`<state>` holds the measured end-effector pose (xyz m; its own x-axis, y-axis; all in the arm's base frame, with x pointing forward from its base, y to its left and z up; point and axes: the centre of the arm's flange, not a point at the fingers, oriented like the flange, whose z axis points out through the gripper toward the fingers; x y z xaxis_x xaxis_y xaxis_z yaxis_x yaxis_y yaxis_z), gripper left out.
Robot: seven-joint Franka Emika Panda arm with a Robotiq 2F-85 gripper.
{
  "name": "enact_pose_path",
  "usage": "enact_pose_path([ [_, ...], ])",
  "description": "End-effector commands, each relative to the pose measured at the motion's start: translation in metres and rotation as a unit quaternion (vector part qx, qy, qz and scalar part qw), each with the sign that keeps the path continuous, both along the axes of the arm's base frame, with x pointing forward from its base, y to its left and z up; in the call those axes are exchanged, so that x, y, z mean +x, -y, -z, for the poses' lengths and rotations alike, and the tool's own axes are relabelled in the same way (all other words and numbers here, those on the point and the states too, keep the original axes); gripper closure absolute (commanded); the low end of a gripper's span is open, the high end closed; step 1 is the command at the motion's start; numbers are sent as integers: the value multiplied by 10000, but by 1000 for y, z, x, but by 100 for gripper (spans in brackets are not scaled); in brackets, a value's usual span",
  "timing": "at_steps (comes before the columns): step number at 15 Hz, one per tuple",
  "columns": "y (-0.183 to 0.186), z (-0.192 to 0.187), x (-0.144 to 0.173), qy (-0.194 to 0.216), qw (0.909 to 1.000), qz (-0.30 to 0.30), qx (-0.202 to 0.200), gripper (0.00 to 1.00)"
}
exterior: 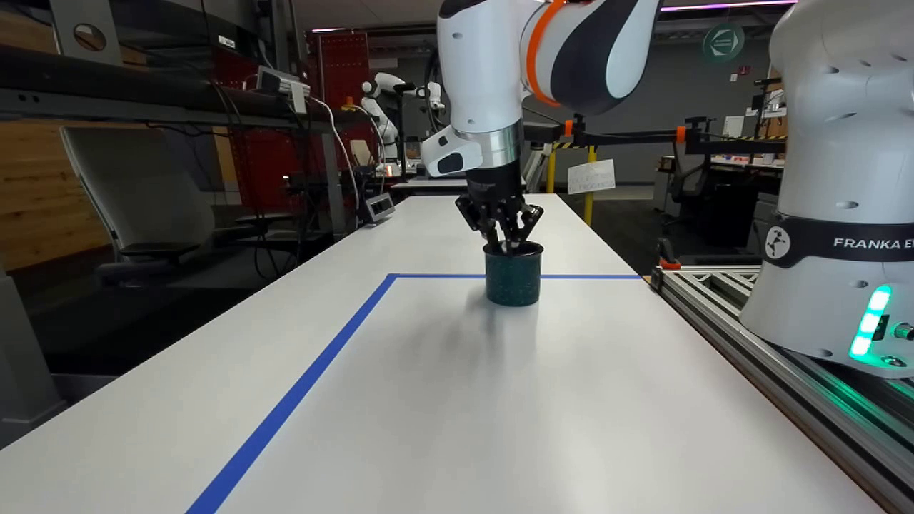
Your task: Take the marker out of the cup
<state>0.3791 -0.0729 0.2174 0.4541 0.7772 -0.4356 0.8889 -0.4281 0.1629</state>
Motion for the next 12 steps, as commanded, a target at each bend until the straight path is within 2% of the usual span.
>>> enact_pose_path([
  [1,0,1,2,32,10000,60,48,66],
  [2,0,1,2,34,10000,66,38,69],
  [5,-1,1,1,34,10000,69,23,66],
  [6,-1,0,1,35,10000,72,17,70],
  [7,-1,0,1,37,10000,69,12,74],
  [9,-2,-3,0,38,10000,63,17,98],
  [12,-2,-8,-1,47,10000,65,3,95],
])
